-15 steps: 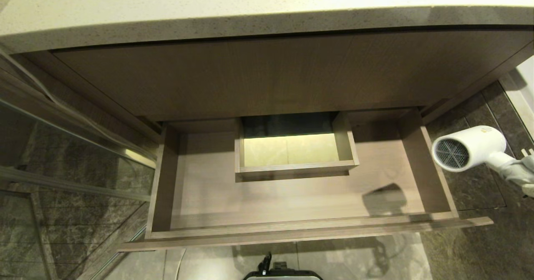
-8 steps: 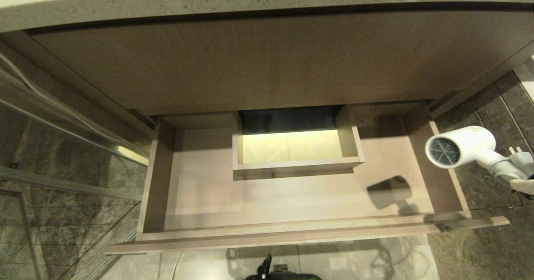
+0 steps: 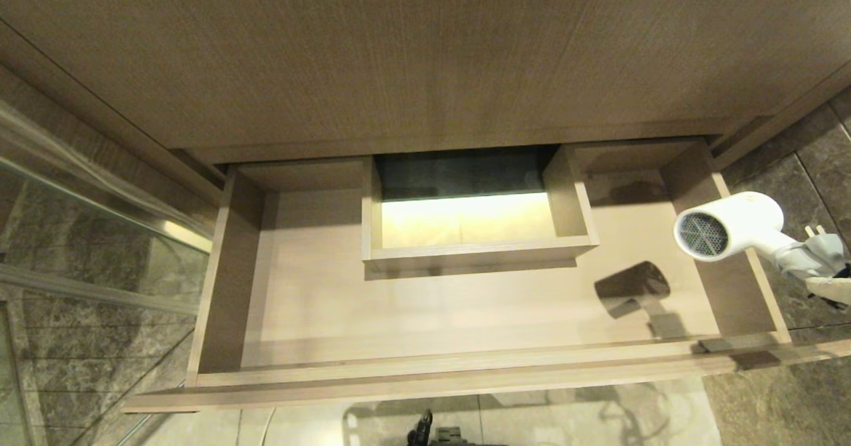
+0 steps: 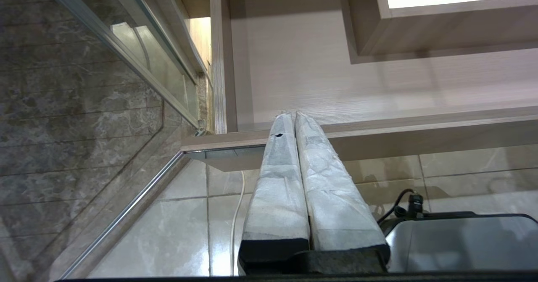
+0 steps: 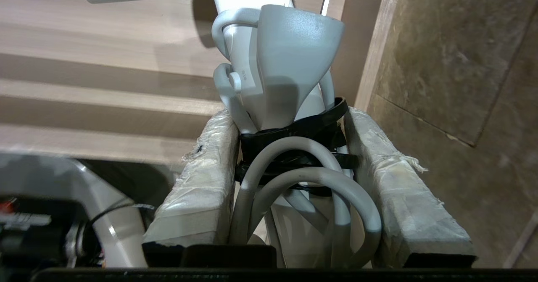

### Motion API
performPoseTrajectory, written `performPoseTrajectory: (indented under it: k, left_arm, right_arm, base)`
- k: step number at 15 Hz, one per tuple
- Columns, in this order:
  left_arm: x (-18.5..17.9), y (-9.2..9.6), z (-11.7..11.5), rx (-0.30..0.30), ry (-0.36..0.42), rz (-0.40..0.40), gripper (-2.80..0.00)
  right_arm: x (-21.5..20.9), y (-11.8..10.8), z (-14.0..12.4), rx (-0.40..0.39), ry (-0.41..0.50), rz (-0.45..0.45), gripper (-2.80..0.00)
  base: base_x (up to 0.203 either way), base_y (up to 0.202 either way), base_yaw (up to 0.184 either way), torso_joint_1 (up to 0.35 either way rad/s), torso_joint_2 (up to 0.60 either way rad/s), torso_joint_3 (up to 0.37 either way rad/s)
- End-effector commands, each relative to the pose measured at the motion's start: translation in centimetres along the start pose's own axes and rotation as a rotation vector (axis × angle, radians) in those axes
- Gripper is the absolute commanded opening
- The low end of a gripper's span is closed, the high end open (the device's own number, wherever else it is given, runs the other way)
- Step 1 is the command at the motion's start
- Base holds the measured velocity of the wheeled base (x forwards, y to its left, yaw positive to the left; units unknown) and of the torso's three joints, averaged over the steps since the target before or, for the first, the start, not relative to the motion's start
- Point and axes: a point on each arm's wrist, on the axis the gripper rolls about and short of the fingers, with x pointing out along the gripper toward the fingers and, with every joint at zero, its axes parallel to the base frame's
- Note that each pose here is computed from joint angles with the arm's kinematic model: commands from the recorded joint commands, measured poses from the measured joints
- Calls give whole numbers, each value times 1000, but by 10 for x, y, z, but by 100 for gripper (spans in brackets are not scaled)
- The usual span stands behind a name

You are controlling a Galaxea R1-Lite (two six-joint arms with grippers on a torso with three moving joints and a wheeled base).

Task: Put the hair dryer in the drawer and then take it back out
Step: Put it into the drawer

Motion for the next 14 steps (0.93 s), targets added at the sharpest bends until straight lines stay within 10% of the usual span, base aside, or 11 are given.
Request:
performPoseTrajectory:
  k: [1,14]
  left_arm:
    - [0,0,0,0,-1,-1,-280]
    - [0,0,0,0,-1,2,-280]
  right_arm:
    - [3,0,1,-7,0,9,-280]
    - [109,-20,13,-22,8,100,-280]
  base:
    - [0,0,0,-187,480,308]
    - [0,0,0,-72,214,142]
